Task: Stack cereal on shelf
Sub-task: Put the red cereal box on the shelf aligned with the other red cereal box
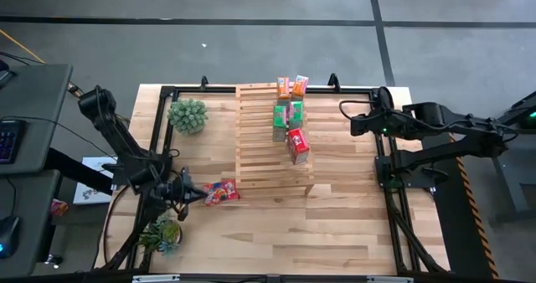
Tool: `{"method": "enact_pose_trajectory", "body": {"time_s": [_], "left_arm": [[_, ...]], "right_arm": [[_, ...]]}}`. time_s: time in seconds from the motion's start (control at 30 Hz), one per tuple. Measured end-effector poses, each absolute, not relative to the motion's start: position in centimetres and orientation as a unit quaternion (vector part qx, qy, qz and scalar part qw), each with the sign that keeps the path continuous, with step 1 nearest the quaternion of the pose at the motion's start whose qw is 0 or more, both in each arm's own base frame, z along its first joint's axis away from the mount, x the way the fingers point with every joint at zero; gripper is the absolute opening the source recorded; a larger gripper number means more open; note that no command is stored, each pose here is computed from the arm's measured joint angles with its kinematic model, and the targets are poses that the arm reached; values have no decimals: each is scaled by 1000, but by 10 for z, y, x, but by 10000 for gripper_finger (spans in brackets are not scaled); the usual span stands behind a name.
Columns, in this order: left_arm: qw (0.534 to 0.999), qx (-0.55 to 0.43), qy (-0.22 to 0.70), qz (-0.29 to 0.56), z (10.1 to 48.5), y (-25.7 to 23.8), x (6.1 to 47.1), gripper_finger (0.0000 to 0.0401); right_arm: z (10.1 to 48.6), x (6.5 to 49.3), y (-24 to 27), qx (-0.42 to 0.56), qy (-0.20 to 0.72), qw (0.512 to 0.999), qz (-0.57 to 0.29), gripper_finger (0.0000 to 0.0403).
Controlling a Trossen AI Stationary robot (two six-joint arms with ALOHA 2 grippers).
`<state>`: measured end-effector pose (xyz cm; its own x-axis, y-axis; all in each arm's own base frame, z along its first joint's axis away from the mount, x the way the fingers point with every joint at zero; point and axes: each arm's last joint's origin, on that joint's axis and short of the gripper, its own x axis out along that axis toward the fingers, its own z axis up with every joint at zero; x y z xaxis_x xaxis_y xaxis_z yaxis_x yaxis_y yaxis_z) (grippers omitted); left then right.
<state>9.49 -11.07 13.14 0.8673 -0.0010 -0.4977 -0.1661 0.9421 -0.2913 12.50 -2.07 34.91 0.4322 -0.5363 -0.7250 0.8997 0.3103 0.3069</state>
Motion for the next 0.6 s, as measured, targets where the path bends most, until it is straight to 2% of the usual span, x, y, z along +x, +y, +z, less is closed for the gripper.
{"method": "enact_pose_trajectory", "body": {"time_s": [0.6], "left_arm": [[942, -159, 289, 62, 117, -111, 87, 0]], "right_arm": [[349, 125, -21, 355, 256, 768, -467, 229]]}}
